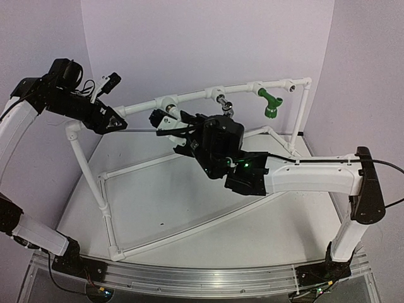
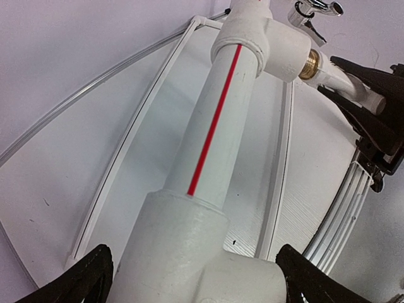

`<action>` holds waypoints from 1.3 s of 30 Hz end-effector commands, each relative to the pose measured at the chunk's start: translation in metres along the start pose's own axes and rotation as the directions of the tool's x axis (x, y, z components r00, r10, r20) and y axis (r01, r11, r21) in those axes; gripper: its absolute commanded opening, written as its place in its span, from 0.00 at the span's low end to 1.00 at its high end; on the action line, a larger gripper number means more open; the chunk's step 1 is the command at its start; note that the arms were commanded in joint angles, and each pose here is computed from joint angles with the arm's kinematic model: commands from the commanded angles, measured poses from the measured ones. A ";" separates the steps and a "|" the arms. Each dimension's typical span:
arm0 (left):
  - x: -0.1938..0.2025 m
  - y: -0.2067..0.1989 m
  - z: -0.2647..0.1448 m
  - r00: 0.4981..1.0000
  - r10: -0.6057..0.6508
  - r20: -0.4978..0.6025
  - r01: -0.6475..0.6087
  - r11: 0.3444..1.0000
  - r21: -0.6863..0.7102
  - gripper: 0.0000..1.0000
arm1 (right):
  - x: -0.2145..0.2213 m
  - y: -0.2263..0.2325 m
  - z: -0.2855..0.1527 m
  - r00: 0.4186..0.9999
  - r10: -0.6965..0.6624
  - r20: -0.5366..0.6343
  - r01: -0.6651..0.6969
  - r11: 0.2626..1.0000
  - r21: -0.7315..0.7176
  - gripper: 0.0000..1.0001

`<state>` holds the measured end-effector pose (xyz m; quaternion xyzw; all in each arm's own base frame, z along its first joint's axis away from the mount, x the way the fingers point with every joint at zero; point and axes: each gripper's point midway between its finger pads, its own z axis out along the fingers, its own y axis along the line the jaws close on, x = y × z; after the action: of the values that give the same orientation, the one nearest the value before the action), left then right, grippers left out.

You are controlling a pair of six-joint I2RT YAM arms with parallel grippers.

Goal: Install the water faucets

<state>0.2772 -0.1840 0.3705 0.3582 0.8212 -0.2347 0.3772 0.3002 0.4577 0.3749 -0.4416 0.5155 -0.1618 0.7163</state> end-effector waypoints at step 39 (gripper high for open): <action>0.014 -0.010 0.005 0.998 -0.051 -0.046 0.053 0.997 0.048 0.85 | -0.012 -0.015 0.003 0.922 0.381 0.074 -0.378 0.924 -0.047 0.00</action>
<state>0.2809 -0.1841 0.3690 0.3562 0.8215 -0.2297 0.3813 0.2956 0.4603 0.3750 -0.3770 0.5722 -0.0218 0.7280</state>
